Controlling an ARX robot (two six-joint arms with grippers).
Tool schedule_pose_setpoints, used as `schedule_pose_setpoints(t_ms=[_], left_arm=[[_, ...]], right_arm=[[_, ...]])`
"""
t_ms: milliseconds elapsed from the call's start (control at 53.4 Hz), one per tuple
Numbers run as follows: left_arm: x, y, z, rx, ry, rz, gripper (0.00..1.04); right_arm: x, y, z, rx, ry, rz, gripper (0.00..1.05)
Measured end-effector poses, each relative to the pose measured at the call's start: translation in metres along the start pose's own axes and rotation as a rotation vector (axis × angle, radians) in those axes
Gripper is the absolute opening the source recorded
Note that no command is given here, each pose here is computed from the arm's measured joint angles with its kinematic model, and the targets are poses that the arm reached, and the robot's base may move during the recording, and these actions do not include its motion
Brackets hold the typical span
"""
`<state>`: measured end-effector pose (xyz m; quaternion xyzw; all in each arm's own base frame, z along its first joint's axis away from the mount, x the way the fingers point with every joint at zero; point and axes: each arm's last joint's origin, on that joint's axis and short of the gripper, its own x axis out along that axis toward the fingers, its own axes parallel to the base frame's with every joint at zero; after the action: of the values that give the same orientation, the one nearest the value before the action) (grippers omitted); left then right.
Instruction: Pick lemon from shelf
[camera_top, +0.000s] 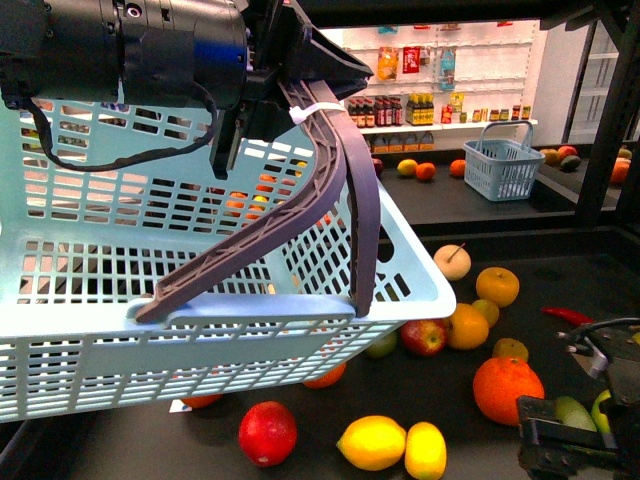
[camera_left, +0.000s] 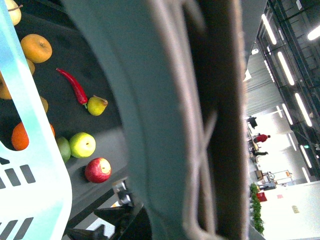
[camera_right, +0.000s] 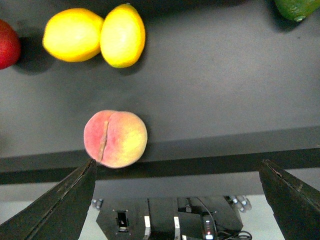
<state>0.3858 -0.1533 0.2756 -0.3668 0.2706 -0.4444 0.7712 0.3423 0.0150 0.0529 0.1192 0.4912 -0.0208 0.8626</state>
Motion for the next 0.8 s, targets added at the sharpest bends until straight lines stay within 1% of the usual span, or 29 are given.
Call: schedule_pose_setpoints(t_ms=[94,187,449,805], left_arm=[[0.0,0.0,0.0,0.0,0.0,0.0,0.06],[0.0,0.0,0.0,0.0,-0.001,0.001,0.06],[0.0,0.0,0.0,0.0,0.0,0.0,0.06],[0.0,0.0,0.0,0.0,0.0,0.0,0.06]], right_arm=[[0.02,0.004,0.006,0.025,0.023,-0.031,0.97],[0.04,0.011,0.011,0.023,0.023,-0.063,0.97],[0.079,0.034,0.027,0.042,0.046,-0.057,0.97],[0.118,0.059,0.043,0.07,0.05,-0.059,0.97]])
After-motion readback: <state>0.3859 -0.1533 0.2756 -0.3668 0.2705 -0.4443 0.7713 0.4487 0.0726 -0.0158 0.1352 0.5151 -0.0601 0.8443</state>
